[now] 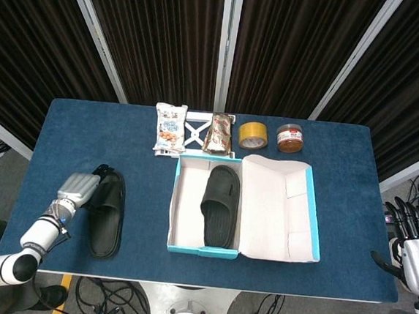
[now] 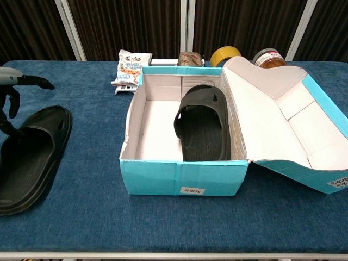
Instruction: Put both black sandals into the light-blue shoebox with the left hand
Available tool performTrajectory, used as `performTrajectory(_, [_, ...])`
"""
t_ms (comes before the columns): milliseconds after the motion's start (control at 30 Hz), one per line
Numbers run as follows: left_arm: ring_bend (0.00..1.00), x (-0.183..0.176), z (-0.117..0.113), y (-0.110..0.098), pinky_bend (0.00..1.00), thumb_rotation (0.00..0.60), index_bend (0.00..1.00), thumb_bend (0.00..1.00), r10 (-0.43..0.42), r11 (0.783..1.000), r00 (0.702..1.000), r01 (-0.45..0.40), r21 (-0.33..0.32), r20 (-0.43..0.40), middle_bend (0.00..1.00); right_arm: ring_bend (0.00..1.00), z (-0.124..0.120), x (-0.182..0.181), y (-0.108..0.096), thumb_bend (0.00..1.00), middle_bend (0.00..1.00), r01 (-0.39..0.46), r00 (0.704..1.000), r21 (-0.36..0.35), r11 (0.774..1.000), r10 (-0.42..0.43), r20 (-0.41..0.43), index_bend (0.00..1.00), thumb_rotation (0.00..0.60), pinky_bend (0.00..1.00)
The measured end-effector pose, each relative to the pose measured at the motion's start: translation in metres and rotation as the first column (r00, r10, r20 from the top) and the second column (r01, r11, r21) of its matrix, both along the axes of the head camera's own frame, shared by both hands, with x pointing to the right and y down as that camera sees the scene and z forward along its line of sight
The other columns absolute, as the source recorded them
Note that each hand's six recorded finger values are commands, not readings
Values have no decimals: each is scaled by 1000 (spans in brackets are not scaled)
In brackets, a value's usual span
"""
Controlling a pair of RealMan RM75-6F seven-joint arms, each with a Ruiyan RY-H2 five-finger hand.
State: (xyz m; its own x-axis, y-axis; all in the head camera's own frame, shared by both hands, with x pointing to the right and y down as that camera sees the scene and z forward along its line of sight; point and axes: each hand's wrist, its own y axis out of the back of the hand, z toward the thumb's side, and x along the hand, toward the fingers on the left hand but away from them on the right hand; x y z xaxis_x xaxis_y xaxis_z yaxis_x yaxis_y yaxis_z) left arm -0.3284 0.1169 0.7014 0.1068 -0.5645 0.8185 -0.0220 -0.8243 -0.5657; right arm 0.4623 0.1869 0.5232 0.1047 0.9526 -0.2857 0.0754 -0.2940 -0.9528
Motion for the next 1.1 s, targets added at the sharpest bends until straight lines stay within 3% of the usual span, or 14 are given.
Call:
performTrajectory(167, [525, -4, 10, -2, 617, 600, 67, 0, -5, 1000, 1000, 5, -25, 28, 0, 0, 2, 0, 1, 31, 0, -2, 1000, -4, 1000, 2, 4, 0, 600, 0])
performTrajectory(267, [562, -5, 16, -2, 641, 600, 132, 0, -20, 998, 999, 22, -53, 34, 28, 0, 3, 2, 2, 31, 0, -10, 1000, -7, 1000, 10, 3, 0, 600, 0])
performTrajectory(500, [731, -5, 32, -5, 776, 600, 368, 14, -59, 991, 998, 62, -115, 29, 336, 0, 2, 4, 3, 31, 0, -15, 1000, -4, 1000, 15, 2, 0, 600, 0])
performTrajectory(600, [800, -7, 36, -10, 826, 600, 494, 54, -71, 992, 997, 75, -103, 41, 469, 0, 0, 5, 4, 31, 0, -20, 1000, -1, 1000, 20, 1, 0, 600, 0])
performTrajectory(700, [811, -8, 31, -16, 838, 600, 520, 59, -95, 993, 995, 97, -64, 30, 498, 0, 0, 6, 5, 31, 0, -24, 1000, 0, 1000, 24, -1, 0, 600, 0])
performTrajectory(967, [810, -7, -1, -38, 837, 600, 520, 59, -198, 978, 972, 205, 44, -124, 498, 0, -3, 4, 5, 31, 0, -19, 1000, 10, 1000, 19, -3, 0, 600, 0])
performTrajectory(1100, [806, 1, -21, -53, 835, 600, 520, 60, -279, 945, 914, 315, 83, -296, 498, 0, -4, 1, 5, 31, 0, -12, 1000, 12, 1000, 12, -4, 0, 600, 0])
